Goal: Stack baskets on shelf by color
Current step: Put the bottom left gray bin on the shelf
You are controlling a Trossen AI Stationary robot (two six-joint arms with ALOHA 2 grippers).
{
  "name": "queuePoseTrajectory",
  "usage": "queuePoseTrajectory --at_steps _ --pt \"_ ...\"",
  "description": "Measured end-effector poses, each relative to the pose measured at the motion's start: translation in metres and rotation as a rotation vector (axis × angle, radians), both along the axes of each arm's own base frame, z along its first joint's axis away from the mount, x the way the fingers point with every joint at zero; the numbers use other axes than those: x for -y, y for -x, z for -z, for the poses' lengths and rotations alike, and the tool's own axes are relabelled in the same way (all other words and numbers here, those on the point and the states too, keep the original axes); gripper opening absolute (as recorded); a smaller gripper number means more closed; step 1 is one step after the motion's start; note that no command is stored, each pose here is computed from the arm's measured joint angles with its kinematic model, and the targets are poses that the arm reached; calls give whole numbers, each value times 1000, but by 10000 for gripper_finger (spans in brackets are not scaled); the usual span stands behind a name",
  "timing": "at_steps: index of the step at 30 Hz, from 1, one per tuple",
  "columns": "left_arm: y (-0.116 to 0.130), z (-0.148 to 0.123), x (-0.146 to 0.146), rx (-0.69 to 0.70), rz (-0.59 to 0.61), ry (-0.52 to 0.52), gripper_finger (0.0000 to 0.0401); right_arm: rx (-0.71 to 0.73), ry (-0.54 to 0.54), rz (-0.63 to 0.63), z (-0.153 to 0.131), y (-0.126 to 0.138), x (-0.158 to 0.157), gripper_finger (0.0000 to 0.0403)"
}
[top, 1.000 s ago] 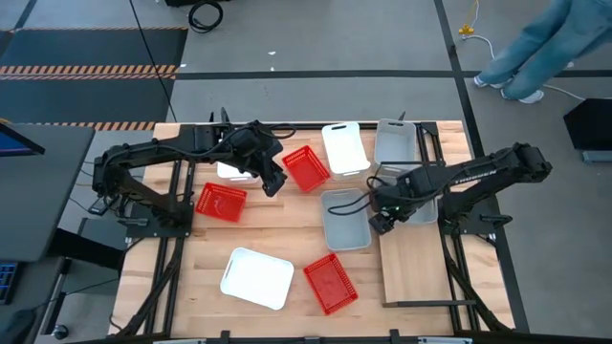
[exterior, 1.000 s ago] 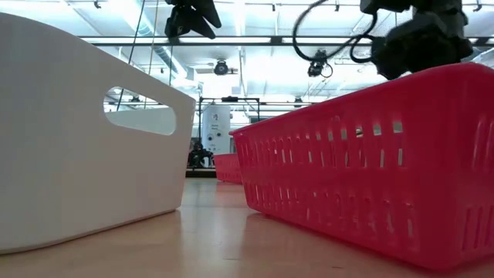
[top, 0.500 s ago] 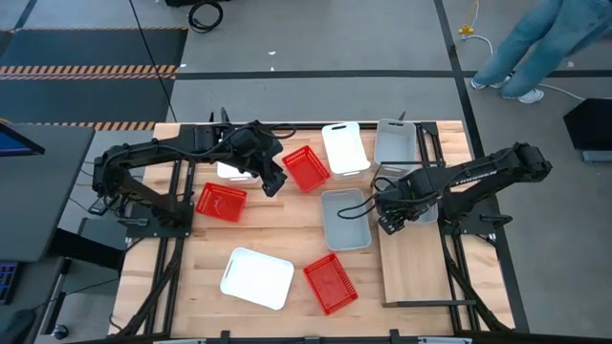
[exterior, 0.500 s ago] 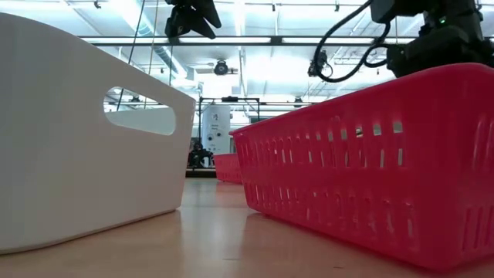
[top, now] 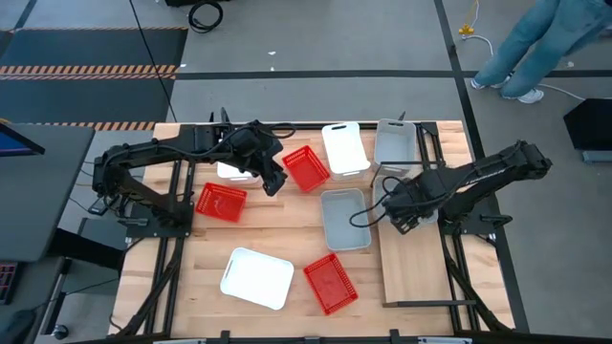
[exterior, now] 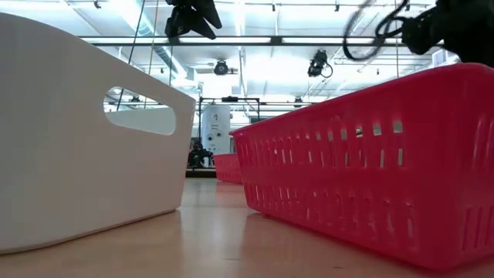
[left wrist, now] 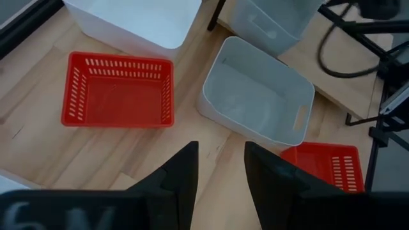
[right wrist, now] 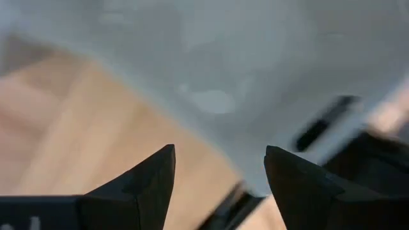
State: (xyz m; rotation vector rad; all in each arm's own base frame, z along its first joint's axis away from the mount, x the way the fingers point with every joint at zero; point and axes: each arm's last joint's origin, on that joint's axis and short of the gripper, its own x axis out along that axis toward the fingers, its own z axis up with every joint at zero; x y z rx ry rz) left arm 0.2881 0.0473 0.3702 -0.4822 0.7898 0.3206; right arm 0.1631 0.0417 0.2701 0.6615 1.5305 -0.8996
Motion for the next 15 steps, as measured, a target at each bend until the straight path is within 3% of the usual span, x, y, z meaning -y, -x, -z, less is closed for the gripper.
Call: queuePoseTrajectory --at_steps 15 --pt "-2 -2 6 24 -1 14 133 -179 29 -8 39 24 15 234"
